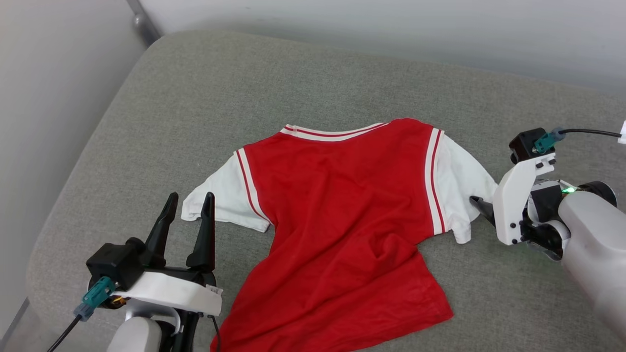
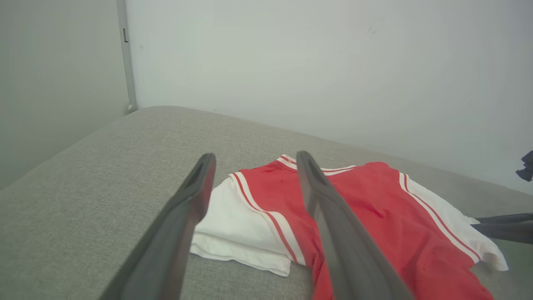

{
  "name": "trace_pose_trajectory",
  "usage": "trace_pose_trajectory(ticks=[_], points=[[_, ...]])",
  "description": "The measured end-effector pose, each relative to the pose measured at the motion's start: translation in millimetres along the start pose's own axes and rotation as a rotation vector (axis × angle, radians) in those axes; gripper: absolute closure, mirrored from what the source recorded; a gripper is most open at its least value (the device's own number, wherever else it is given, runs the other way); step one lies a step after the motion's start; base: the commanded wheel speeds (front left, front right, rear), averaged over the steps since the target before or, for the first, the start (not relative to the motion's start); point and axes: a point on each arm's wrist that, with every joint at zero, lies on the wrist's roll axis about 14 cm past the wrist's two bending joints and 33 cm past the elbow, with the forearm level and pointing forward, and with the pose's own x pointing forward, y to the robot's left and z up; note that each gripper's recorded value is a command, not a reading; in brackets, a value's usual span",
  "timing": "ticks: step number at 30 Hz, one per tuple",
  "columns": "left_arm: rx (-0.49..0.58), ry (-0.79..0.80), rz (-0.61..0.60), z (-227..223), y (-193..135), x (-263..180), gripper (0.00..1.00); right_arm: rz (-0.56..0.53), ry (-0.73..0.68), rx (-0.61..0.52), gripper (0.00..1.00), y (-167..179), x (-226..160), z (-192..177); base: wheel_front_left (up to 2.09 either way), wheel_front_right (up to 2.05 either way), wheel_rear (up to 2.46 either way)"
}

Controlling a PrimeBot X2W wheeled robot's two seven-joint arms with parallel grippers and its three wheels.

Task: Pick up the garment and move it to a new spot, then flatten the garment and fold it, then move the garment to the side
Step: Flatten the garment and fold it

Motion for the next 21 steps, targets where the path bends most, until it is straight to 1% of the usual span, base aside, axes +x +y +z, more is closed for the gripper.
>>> trace_pose_trajectory(ticks=[1,4,6,7,8,9,13,15,19,21], points=[[-0.001,0.009,0.007,-3,1,0,0.00,0.015,0.017,-0.011,0.00,6,6,-2,0.00,0.00,0.00],[-0.005,0.026,0.019,-9,4,-2,0.00,0.024,0.042,-0.032,0.00,10,13,-6,0.00,0.00,0.00],[-0.006,0.031,0.030,-11,7,-2,0.00,0.022,0.043,-0.046,0.18,9,16,-6,0.00,0.00,0.00],[-0.006,0.034,0.033,-12,7,-2,0.00,0.023,0.051,-0.054,0.56,9,17,-7,0.00,0.00,0.00],[-0.007,0.037,0.032,-13,7,-1,0.00,0.028,0.056,-0.053,0.76,11,19,-9,0.00,0.00,0.00],[-0.008,0.040,0.030,-14,6,-1,0.00,0.030,0.052,-0.048,1.00,10,19,-8,0.00,0.00,0.00],[-0.004,0.042,0.026,-15,5,2,0.00,0.025,0.060,-0.057,1.00,6,22,-12,0.00,0.00,0.00],[-0.003,0.039,0.029,-14,7,4,0.00,0.020,0.047,-0.063,1.00,4,22,-9,0.00,0.00,0.00],[-0.001,0.029,0.025,-11,7,9,0.00,0.012,0.028,-0.037,1.00,-2,18,-8,0.00,0.00,0.00],[0.007,0.025,0.014,-10,6,11,0.00,-0.008,0.020,-0.033,1.00,-12,12,-9,0.00,0.00,0.00]])
